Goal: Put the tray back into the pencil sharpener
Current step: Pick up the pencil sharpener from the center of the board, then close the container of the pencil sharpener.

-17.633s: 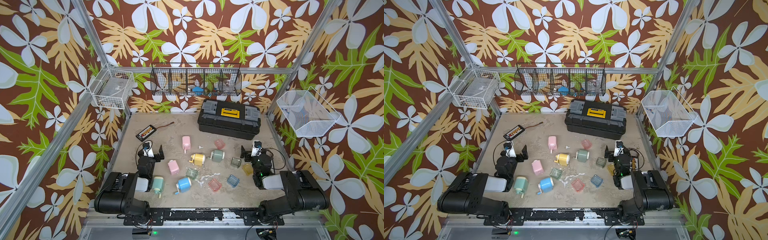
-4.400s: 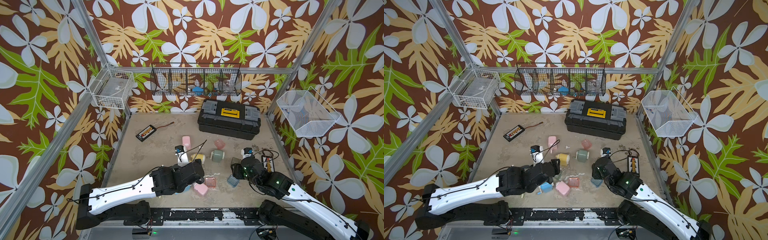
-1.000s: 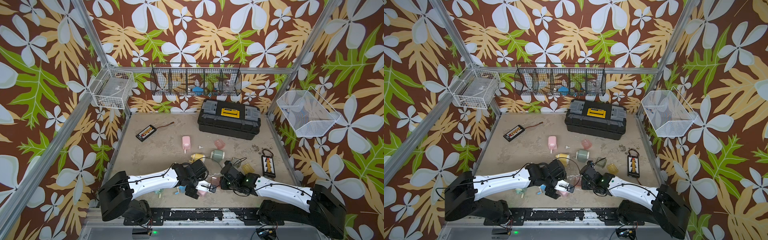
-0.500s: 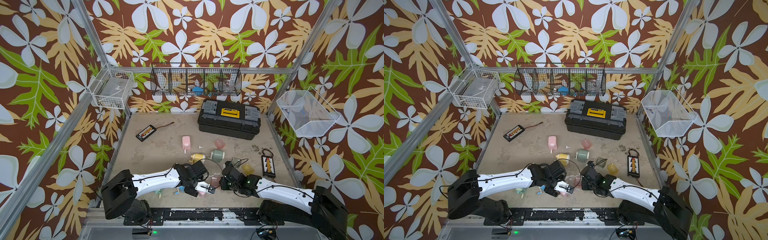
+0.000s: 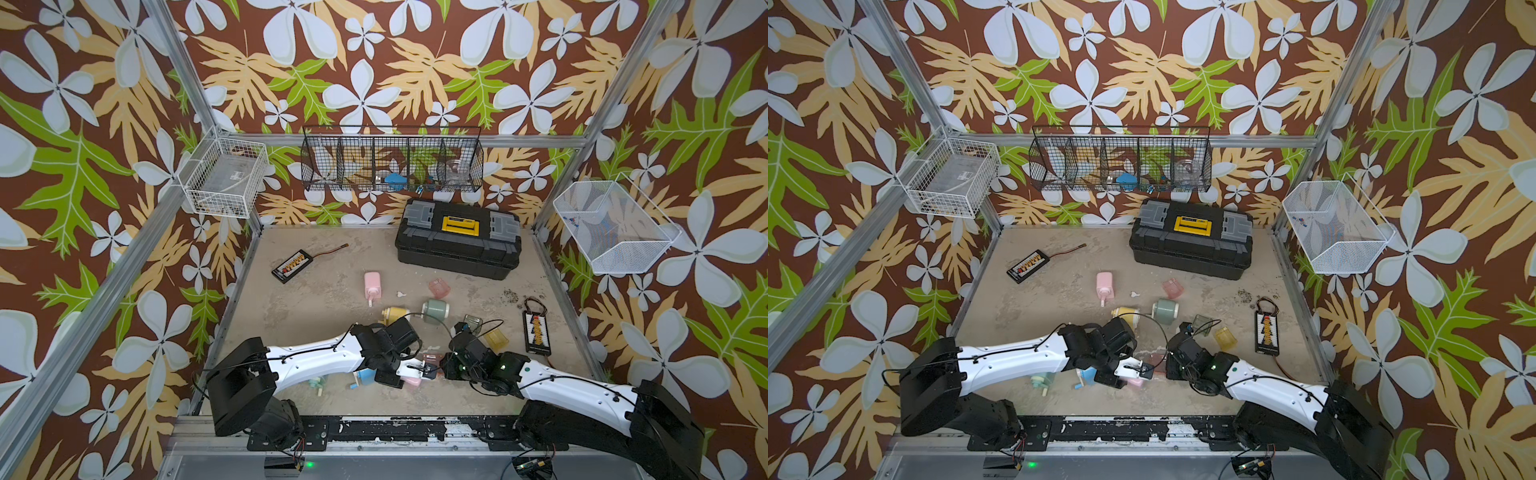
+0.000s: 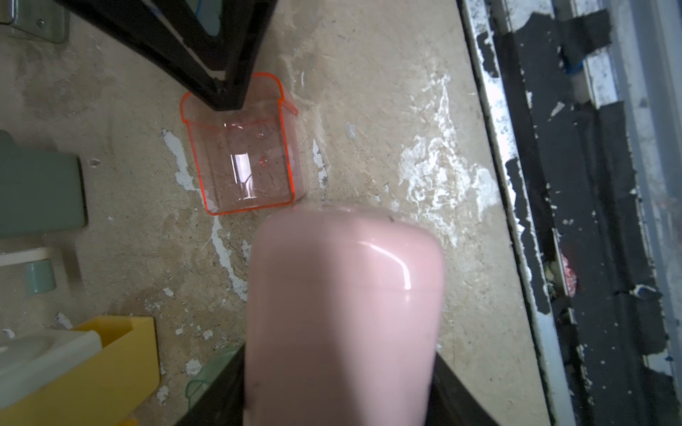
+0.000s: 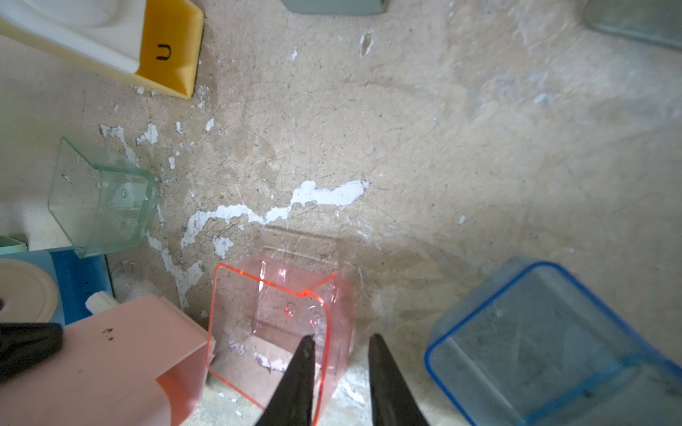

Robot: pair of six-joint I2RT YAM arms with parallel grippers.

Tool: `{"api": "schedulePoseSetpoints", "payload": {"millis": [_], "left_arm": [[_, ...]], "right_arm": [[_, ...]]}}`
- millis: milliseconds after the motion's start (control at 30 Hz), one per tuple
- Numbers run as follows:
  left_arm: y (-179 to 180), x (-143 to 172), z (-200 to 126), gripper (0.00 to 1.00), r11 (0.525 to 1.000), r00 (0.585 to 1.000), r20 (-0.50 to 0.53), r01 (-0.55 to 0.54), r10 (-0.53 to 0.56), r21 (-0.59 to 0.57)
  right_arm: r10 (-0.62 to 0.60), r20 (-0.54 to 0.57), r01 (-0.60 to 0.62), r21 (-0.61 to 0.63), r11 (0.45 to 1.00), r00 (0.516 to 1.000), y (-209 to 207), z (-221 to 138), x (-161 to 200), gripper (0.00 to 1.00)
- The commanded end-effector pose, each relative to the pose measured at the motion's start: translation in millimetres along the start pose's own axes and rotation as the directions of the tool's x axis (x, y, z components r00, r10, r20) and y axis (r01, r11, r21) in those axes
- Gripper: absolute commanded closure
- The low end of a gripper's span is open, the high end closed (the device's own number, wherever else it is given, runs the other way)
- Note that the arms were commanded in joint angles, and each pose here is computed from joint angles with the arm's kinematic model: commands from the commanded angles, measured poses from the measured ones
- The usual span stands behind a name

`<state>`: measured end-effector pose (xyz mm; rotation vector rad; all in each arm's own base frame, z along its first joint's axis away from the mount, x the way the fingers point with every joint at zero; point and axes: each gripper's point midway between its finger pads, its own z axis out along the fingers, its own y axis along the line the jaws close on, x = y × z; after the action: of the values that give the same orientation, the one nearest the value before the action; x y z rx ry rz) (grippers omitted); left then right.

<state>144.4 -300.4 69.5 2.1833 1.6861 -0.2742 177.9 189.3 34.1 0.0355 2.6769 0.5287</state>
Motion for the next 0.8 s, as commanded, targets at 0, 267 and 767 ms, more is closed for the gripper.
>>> {"api": "schedulePoseSetpoints", "payload": {"millis": [0,267,767], "left_arm": [[2.8,-3.5,0.5,0.51,0.997,0.997,0.003,0.083,-0.083,-0.009],[12.1,-2.9,3.6,0.54,0.978,0.981,0.017,0.196,-0.195,-0.067],[23.9,-13.1,3.3,0.53,0.956,0.961,0.104,0.269,-0.258,-0.119]], "right_arm": [[0.009,0.01,-0.009,-0.016,1.0,1.0,3.8,2.3,-2.8,0.74],[0.007,0.006,-0.007,-0.037,0.999,1.0,5.9,4.5,-0.7,0.82],[-0.001,-0.002,0.001,-0.065,0.998,1.0,8.9,4.9,2.1,0.86]]}}
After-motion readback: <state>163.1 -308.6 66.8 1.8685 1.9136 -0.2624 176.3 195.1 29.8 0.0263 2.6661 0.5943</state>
